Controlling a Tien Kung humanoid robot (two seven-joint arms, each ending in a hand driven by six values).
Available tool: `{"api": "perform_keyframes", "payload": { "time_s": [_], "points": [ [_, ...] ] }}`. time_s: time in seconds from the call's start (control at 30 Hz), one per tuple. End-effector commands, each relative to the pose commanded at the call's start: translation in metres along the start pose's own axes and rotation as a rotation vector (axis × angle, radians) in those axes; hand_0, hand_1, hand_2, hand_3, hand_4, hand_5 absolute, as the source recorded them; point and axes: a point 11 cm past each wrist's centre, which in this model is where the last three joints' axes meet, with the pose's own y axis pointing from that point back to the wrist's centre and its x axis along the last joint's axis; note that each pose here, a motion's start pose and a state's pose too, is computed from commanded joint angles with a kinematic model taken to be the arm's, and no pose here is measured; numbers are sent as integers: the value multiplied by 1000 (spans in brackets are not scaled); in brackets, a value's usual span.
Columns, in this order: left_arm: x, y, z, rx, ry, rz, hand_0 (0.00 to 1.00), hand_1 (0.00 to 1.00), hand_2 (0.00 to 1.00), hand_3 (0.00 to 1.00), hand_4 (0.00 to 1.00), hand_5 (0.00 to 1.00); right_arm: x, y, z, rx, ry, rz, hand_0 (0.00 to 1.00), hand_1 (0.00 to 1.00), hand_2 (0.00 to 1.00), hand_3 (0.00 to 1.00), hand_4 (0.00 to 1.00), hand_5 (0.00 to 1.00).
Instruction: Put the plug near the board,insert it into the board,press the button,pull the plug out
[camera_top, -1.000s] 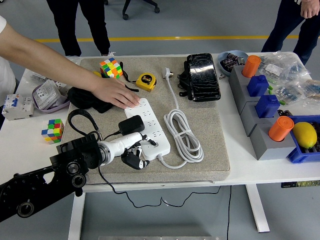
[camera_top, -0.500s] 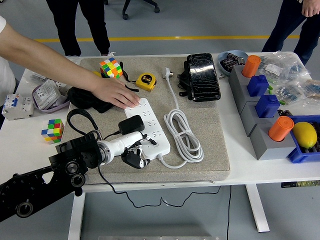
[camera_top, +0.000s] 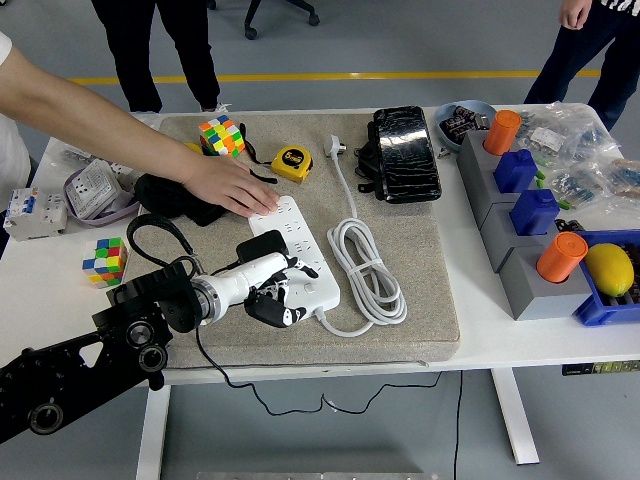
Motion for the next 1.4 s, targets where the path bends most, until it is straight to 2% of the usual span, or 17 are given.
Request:
{"api": "perform_keyframes", "payload": {
  "time_s": [0.03, 0.07, 0.23, 0.27, 0.37, 0.43, 0.47, 0.63, 0.67, 0.83, 0.87, 1.03, 1.07, 1.23, 1.27, 1.4],
  "points": [
    [2, 0, 1, -15, 9, 13, 54, 104, 176, 782, 625, 2, 0, 0, -1, 1, 1, 0, 574, 651, 637, 545, 928, 488],
    [5, 0, 2, -30, 18, 27, 64, 94, 173, 707, 614, 2, 0, 0, -1, 2, 0, 0, 574, 651, 637, 545, 928, 489],
    [9, -1, 0, -63, 74, 61, 64, 94, 173, 707, 614, 2, 0, 0, -2, 3, 1, 0, 574, 651, 637, 545, 928, 489],
    [10, -1, -1, -73, 84, 74, 60, 75, 153, 666, 702, 113, 1, 0, -2, 4, 1, 1, 572, 651, 637, 545, 928, 488],
    [13, -1, -2, -99, 113, 104, 60, 75, 153, 666, 702, 113, 1, 0, -2, 4, 3, 2, 572, 651, 637, 545, 928, 488],
    [16, -1, -2, -136, 137, 142, 60, 75, 153, 666, 702, 113, 1, 0, -2, 2, 4, 2, 572, 651, 637, 545, 928, 488],
    [18, -1, 0, -158, 148, 158, 107, 86, 179, 641, 720, 147, 1, 0, -2, 2, 5, 2, 573, 651, 637, 545, 928, 488],
    [25, 2, 4, -248, 195, 223, 107, 86, 179, 641, 720, 147, 1, 0, 0, 0, 7, 0, 573, 651, 637, 545, 928, 488],
    [25, 2, 4, -262, 202, 234, 128, 119, 217, 632, 734, 159, 1, 0, 0, 0, 7, 0, 571, 650, 637, 545, 928, 488],
    [27, 3, 3, -298, 231, 270, 128, 119, 217, 632, 734, 159, 0, 0, -1, 2, 5, 0, 571, 650, 637, 545, 928, 488],
    [27, 3, 2, -308, 244, 282, 199, 206, 305, 624, 740, 156, 0, 0, -1, 1, 3, 0, 574, 651, 637, 546, 929, 488],
    [29, 3, -2, -334, 290, 314, 199, 206, 305, 624, 740, 156, 0, 0, -1, 1, 0, 0, 574, 651, 637, 546, 929, 488],
    [30, 3, -3, -340, 304, 323, 272, 446, 476, 610, 742, 158, 0, 0, -1, 1, 0, -1, 573, 651, 636, 545, 928, 489],
    [32, 4, -10, -367, 365, 367, 272, 446, 476, 610, 742, 158, -1, 0, 0, -1, -1, -2, 573, 651, 636, 545, 928, 489],
    [33, 4, -12, -373, 380, 379, 340, 521, 535, 595, 761, 182, -1, 0, 0, -1, -2, -2, 574, 651, 637, 545, 928, 488],
    [34, 5, -18, -391, 422, 418, 340, 521, 535, 595, 761, 182, -2, 0, 1, -1, -3, -3, 574, 651, 637, 545, 928, 488]
  ]
}}
